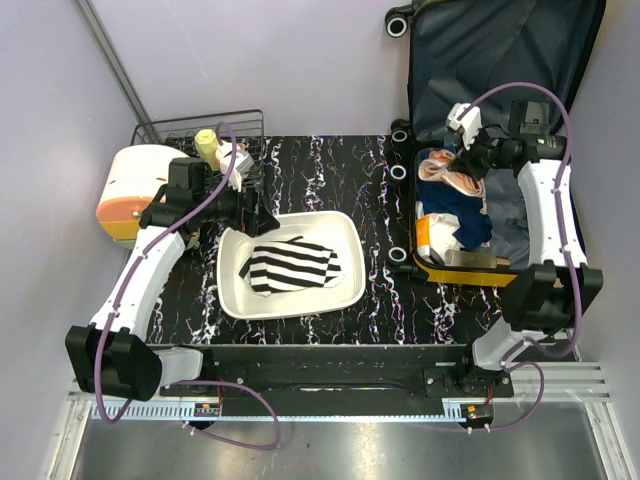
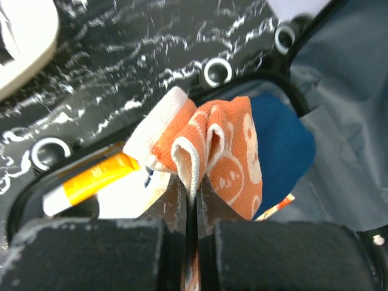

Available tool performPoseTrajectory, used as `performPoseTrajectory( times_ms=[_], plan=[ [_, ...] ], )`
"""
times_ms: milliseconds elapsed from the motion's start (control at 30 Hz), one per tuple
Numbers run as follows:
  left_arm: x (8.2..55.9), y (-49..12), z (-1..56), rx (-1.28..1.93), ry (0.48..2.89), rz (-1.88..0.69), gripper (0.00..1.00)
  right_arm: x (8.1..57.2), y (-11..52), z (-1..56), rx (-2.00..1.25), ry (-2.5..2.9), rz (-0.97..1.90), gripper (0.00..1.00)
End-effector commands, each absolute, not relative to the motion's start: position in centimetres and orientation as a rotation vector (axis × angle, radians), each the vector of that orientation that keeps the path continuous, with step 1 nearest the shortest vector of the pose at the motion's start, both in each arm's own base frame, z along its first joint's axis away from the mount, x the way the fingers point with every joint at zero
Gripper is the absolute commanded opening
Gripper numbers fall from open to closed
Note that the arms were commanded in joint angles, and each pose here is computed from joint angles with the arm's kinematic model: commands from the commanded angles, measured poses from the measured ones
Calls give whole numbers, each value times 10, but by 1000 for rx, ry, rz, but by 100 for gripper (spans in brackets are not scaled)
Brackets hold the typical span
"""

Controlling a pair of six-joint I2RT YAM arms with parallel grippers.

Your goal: Open, take out, and arrange the luggage

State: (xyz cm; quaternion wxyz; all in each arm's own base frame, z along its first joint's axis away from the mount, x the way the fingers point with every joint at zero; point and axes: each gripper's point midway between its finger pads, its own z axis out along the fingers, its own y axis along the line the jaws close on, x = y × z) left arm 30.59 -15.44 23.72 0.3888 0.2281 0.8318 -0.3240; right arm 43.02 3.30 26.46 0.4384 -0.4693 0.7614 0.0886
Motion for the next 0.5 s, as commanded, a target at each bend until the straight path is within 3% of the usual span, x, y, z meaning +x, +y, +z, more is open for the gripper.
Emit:
performPoseTrajectory(
  times_ms=[0,267,467],
  plan=[
    [308,-160,282,749,1890,-785,96,394,80,354,-1137,1650,326,0],
    [312,-153,270,634,1964,-773,95,317,206,330,-1324,1636,589,0],
    [316,-128,255,392,2061,-819,95,310,273,295,-1364,1665,553,0]
  ],
)
